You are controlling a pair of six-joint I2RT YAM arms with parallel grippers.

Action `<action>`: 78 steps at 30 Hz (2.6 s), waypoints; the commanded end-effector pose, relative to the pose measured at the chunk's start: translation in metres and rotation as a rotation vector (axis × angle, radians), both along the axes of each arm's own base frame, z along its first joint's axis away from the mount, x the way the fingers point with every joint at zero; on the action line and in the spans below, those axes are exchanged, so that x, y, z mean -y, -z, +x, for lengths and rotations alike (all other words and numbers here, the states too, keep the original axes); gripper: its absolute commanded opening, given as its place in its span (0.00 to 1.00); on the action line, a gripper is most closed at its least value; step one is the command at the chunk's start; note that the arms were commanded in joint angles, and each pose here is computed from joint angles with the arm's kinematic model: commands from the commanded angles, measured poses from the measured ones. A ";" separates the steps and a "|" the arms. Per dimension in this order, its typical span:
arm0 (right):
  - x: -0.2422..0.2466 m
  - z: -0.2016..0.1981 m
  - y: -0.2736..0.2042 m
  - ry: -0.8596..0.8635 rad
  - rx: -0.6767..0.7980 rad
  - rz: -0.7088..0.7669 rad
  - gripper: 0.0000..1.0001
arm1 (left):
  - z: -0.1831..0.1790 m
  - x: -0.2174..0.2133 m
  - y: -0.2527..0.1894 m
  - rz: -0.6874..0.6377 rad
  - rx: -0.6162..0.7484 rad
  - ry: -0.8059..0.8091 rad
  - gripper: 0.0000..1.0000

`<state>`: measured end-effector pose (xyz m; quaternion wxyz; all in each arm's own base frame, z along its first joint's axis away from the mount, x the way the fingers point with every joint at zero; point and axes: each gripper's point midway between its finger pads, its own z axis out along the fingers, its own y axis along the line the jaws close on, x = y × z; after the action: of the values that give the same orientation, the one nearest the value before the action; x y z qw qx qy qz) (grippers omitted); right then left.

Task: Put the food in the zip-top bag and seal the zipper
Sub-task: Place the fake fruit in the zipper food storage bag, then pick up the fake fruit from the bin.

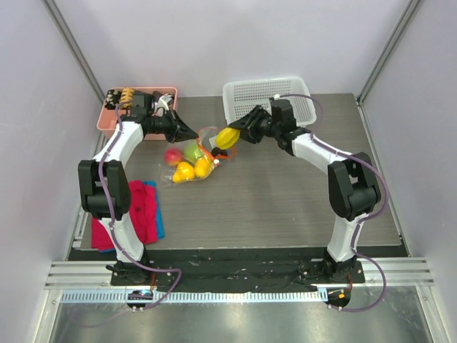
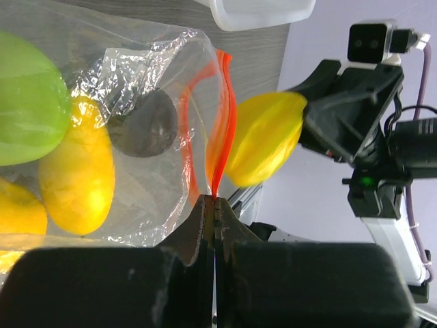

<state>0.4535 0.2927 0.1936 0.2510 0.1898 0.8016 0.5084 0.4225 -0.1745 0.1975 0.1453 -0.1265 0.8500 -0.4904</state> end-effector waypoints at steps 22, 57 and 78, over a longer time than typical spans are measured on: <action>0.040 0.038 -0.036 -0.055 0.206 -0.135 0.85 | 0.002 0.000 -0.042 -0.047 0.105 0.013 0.00; 0.108 0.195 0.137 -0.004 0.308 -0.903 0.87 | 0.007 -0.004 -0.023 -0.001 0.083 -0.010 0.00; 0.149 0.224 -0.045 0.201 0.618 -0.612 0.01 | 0.005 -0.006 -0.037 -0.005 0.107 0.002 0.00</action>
<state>0.6684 0.1496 0.0880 0.4540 0.0280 0.8686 0.1968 0.4241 -0.1727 0.2067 0.1562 -0.1249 0.8491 -0.4889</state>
